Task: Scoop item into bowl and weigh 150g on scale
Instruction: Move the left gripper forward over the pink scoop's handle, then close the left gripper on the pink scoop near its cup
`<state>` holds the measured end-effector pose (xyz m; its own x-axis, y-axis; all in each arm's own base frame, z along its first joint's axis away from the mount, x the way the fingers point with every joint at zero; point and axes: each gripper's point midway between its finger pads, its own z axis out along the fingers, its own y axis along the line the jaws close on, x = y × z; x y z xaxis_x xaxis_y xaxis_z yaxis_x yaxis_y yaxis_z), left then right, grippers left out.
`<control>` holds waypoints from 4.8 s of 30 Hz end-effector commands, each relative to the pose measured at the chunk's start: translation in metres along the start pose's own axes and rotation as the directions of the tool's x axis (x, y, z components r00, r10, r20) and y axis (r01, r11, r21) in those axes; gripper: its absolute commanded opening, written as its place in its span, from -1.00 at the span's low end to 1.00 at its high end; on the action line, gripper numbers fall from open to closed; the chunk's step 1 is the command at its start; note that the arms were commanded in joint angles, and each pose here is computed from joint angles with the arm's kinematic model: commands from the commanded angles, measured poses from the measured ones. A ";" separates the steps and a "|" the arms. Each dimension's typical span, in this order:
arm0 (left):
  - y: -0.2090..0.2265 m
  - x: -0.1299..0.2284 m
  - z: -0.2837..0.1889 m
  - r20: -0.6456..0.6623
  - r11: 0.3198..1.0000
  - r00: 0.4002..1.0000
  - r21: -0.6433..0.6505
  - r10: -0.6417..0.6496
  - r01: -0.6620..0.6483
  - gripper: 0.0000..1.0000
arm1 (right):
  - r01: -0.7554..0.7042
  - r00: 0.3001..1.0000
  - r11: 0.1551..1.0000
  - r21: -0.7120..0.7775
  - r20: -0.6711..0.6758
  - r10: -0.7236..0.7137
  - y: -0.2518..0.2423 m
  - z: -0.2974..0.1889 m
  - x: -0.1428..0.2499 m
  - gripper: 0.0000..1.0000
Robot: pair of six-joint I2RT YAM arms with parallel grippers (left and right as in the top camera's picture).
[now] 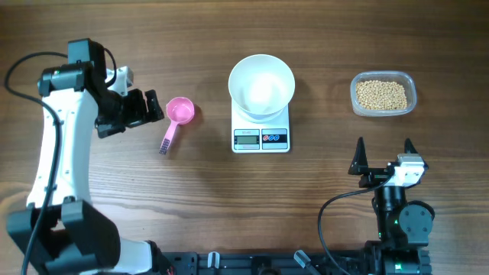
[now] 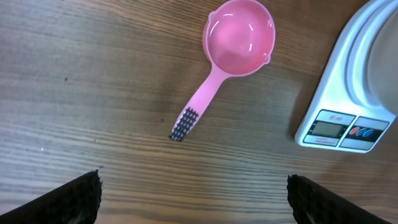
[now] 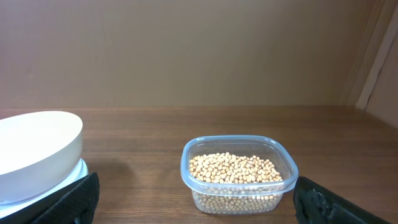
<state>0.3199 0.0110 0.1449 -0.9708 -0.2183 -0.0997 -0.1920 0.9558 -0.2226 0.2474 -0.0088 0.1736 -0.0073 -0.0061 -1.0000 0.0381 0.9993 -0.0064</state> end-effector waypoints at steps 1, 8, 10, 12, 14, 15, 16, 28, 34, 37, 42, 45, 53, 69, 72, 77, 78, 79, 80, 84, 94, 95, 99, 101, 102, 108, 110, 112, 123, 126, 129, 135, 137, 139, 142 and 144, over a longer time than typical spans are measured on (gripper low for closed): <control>-0.013 0.002 0.022 -0.070 0.992 0.995 0.112 0.073 -0.065 1.00 | 0.017 1.000 1.000 -0.001 0.011 -0.017 0.000 -0.001 -0.002 1.00; 0.002 -0.003 0.062 -0.153 0.989 0.984 0.129 0.092 -0.072 1.00 | 0.017 1.000 1.000 -0.001 0.011 -0.017 0.000 -0.001 -0.002 0.99; 0.010 -0.003 0.072 -0.184 0.990 0.981 0.132 0.064 -0.040 1.00 | 0.017 1.000 1.000 -0.001 0.011 -0.017 0.000 -0.001 -0.002 1.00; 0.017 -0.001 0.080 -0.211 0.990 0.976 0.138 0.044 -0.015 1.00 | 0.017 1.000 1.000 -0.001 0.011 -0.017 0.000 -0.001 -0.002 0.99; 0.017 0.000 0.085 -0.223 0.985 0.972 0.172 0.069 -0.031 1.00 | 0.017 1.000 1.000 -0.001 0.011 -0.017 0.000 -0.001 -0.002 0.99; 0.014 0.000 0.087 -0.221 0.978 0.971 0.204 0.091 -0.045 1.00 | 0.017 1.000 1.000 -0.001 0.011 -0.017 0.000 -0.001 -0.002 0.99; 0.011 0.000 0.089 -0.219 0.970 0.969 0.237 0.110 -0.057 1.00 | 0.017 1.000 1.000 -0.001 0.011 -0.017 0.000 -0.001 -0.002 0.99; 0.005 -0.012 0.099 -0.164 0.949 0.972 0.293 0.166 -0.113 0.93 | 0.017 1.000 1.000 -0.001 0.011 -0.017 0.000 -0.001 -0.002 0.99; 0.005 -0.003 0.111 -0.224 0.949 0.961 0.301 0.160 -0.087 0.93 | 0.017 1.000 1.000 -0.001 0.011 -0.017 0.000 -0.001 -0.002 0.99; 0.005 0.002 0.115 -0.256 0.949 0.955 0.306 0.152 -0.069 0.87 | 0.017 1.000 1.000 -0.001 0.011 -0.017 0.000 -0.001 -0.002 0.99; -0.002 0.005 0.114 -0.265 0.937 0.953 0.345 0.147 -0.048 0.92 | 0.017 1.000 1.000 -0.001 0.011 -0.017 0.000 -0.001 -0.002 0.99; -0.004 0.005 0.115 -0.263 0.936 0.952 0.347 0.153 -0.055 0.93 | 0.017 1.000 1.000 -0.001 0.011 -0.017 0.000 -0.001 -0.002 0.99; -0.023 0.006 0.122 -0.255 0.929 0.942 0.351 0.218 -0.120 0.95 | 0.017 1.000 1.000 -0.001 0.011 -0.017 0.000 -0.001 -0.002 0.99; -0.014 0.021 0.136 -0.288 0.940 0.933 0.321 0.217 -0.120 0.64 | 0.017 1.000 1.000 -0.001 0.011 -0.017 0.000 -0.001 -0.002 0.99; -0.014 0.018 0.137 -0.274 0.939 0.936 0.320 0.221 -0.128 0.54 | 0.017 1.000 1.000 -0.001 0.011 -0.017 0.000 -0.001 -0.002 0.99; -0.014 0.016 0.138 -0.265 0.938 0.938 0.319 0.223 -0.132 0.28 | 0.017 1.000 1.000 -0.001 0.011 -0.017 0.000 -0.001 -0.002 0.99; -0.014 0.016 0.138 -0.265 0.938 0.938 0.319 0.223 -0.132 0.22 | 0.017 1.000 1.000 -0.001 0.011 -0.017 0.000 -0.001 -0.002 0.99; -0.014 0.015 0.138 -0.264 0.938 0.938 0.319 0.223 -0.133 0.18 | 0.017 1.000 1.000 -0.001 0.011 -0.017 0.000 -0.001 -0.002 1.00; -0.014 0.016 0.138 -0.264 0.938 0.938 0.319 0.222 -0.132 0.10 | 0.017 1.000 1.000 -0.001 0.011 -0.017 0.000 -0.001 -0.002 0.99; -0.014 0.015 0.138 -0.264 0.938 0.938 0.319 0.223 -0.133 -0.12 | 0.017 1.000 1.000 -0.001 0.011 -0.017 0.000 -0.001 -0.002 0.99; -0.015 0.015 0.138 -0.264 0.938 0.939 0.320 0.222 -0.132 -0.25 | 0.017 1.000 1.000 -0.001 0.011 -0.017 0.000 -0.001 -0.002 0.99; -0.015 0.015 0.138 -0.264 0.938 0.939 0.320 0.223 -0.133 -0.24 | 0.017 1.000 1.000 -0.001 0.011 -0.017 0.000 -0.001 -0.002 0.99; -0.015 0.013 0.138 -0.255 0.938 0.940 0.319 0.225 -0.137 0.04 | 0.017 1.000 1.000 -0.001 0.011 -0.017 0.000 -0.001 -0.002 0.99; -0.015 0.012 0.139 -0.251 0.937 0.941 0.319 0.226 -0.140 0.04 | 0.017 1.000 1.000 -0.001 0.011 -0.017 0.000 -0.001 -0.002 1.00; -0.015 0.012 0.139 -0.250 0.937 0.941 0.319 0.226 -0.140 0.04 | 0.017 1.000 1.000 -0.001 0.011 -0.017 0.000 -0.001 -0.002 0.99; -0.024 0.012 0.136 -0.240 0.922 0.944 0.366 0.225 -0.126 0.06 | 0.017 1.000 1.000 -0.001 0.011 -0.017 0.000 -0.001 -0.002 0.99; -0.025 0.012 0.136 -0.239 0.921 0.945 0.369 0.225 -0.126 0.08 | 0.017 1.000 1.000 -0.001 0.011 -0.017 0.000 -0.001 -0.002 0.99; -0.025 0.012 0.137 -0.240 0.921 0.944 0.369 0.225 -0.126 0.09 | 0.017 1.000 1.000 -0.001 0.011 -0.017 0.000 -0.001 -0.002 1.00; -0.027 0.028 0.145 -0.266 0.912 0.940 0.398 0.212 -0.093 0.18 | 0.017 1.000 1.000 -0.001 0.011 -0.017 0.000 -0.001 -0.002 0.99; -0.030 0.030 0.147 -0.261 0.903 0.942 0.421 0.210 -0.085 0.18 | 0.017 1.000 1.000 -0.001 0.011 -0.017 0.000 -0.001 -0.002 0.99; -0.031 0.028 0.147 -0.253 0.900 0.944 0.426 0.211 -0.087 0.08 | 0.017 1.000 1.000 -0.001 0.011 -0.017 0.000 -0.001 -0.002 0.99; -0.031 0.024 0.148 -0.234 0.900 0.948 0.426 0.215 -0.099 -0.14 | 0.017 1.000 1.000 -0.001 0.011 -0.017 0.000 -0.001 -0.002 0.99; -0.031 0.024 0.148 -0.234 0.900 0.948 0.426 0.215 -0.099 -0.27 | 0.017 1.000 1.000 -0.001 0.011 -0.017 0.000 -0.001 -0.002 1.00; -0.031 0.024 0.148 -0.234 0.900 0.948 0.426 0.215 -0.099 -0.42 | 0.017 1.000 1.000 -0.001 0.011 -0.017 0.000 -0.001 -0.002 0.99; -0.031 0.023 0.149 -0.237 0.902 0.950 0.422 0.203 -0.087 -0.70 | 0.017 1.000 1.000 -0.001 0.011 -0.017 0.000 -0.001 -0.002 0.99; -0.031 0.023 0.149 -0.239 0.905 0.952 0.419 0.191 -0.077 -0.92 | 0.017 1.000 1.000 -0.001 0.011 -0.017 0.000 -0.001 -0.002 0.99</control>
<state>0.3272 -0.0510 0.0091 -0.9964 0.0361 0.0763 -0.0154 0.8104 -0.5856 0.2474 -0.0088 0.1736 -0.0073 -0.0061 -1.0000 0.0381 0.9993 -0.0064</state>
